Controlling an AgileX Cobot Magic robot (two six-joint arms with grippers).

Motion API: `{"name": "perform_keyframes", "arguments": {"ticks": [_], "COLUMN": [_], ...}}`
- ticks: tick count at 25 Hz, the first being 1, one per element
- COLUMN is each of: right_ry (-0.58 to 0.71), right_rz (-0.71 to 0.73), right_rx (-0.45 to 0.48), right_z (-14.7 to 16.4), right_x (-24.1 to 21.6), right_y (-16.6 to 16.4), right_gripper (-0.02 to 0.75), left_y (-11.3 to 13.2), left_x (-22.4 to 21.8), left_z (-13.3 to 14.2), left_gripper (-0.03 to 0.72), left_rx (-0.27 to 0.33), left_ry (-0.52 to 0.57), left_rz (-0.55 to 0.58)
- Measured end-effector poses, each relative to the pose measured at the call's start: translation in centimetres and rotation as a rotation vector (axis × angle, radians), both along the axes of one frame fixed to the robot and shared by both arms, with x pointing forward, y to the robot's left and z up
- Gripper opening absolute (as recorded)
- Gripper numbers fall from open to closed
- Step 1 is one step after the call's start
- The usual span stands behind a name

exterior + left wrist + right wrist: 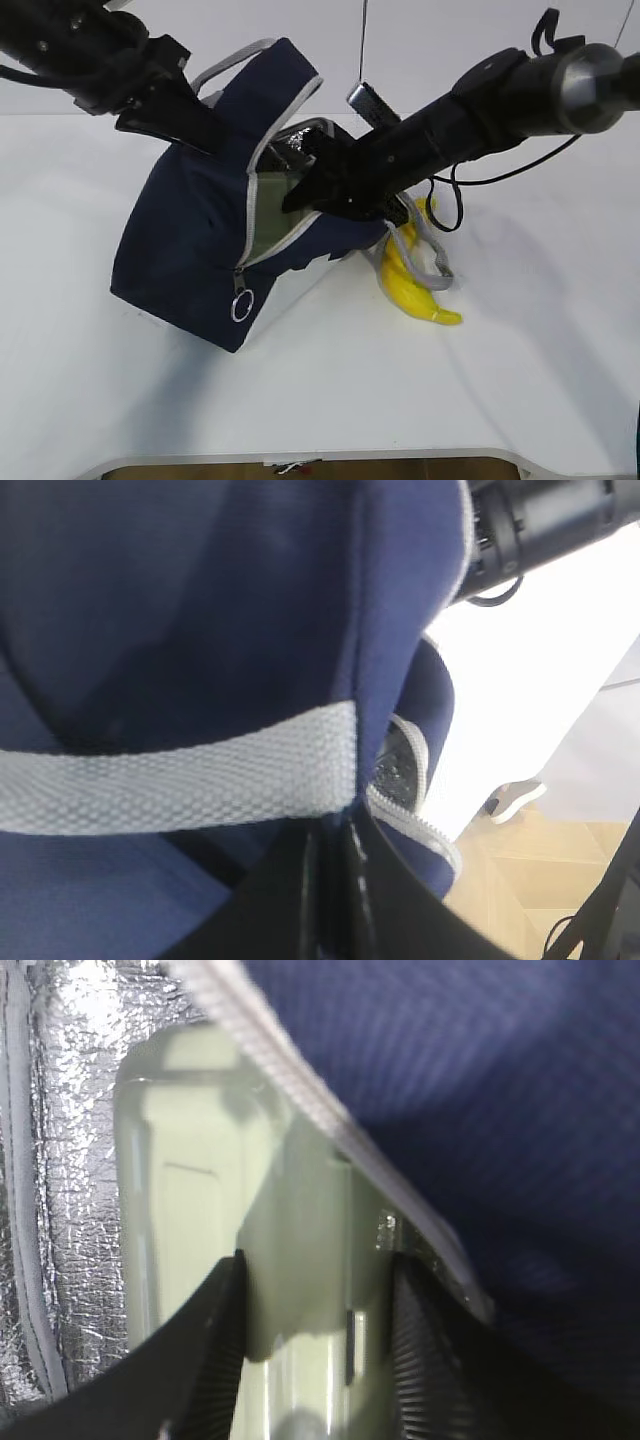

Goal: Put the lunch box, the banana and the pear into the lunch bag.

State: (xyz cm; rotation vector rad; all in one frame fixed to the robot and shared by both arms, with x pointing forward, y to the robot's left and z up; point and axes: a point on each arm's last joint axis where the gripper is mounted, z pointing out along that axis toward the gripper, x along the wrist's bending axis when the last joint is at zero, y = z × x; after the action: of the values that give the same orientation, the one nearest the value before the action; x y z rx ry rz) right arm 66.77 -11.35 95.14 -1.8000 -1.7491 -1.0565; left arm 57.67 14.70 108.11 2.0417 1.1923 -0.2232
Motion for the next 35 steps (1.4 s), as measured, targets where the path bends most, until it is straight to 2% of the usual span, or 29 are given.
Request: {"name": "perform_keyframes", "arguments": {"ticks": [15, 24, 30, 35], "right_ry": [0.023, 0.040, 0.068, 0.013], "right_rz": [-0.006, 0.009, 0.050, 0.125], "right_rx": [-0.004, 0.015, 0.027, -0.051], "right_z": [-1.0, -0.7, -0.6, 1.0], "right_x": [0.1, 0.0, -0.4, -0.7], "right_y": [0.0, 0.2, 0.3, 0.0], "right_gripper": [0.347, 0.478, 0.501, 0.502], "left_y": [0.0, 0.0, 0.0, 0.0], "left_x": [0.1, 0.1, 0.0, 0.0], "left_z": [-0.1, -0.1, -0.2, -0.2], "left_gripper": [-0.005, -0.005, -0.005, -0.005], "left_rx": [0.001, 0.001, 0.003, 0.004], "left_ry": [0.004, 0.004, 0.005, 0.006], "left_rz": [0.000, 0.000, -0.002, -0.004]}}
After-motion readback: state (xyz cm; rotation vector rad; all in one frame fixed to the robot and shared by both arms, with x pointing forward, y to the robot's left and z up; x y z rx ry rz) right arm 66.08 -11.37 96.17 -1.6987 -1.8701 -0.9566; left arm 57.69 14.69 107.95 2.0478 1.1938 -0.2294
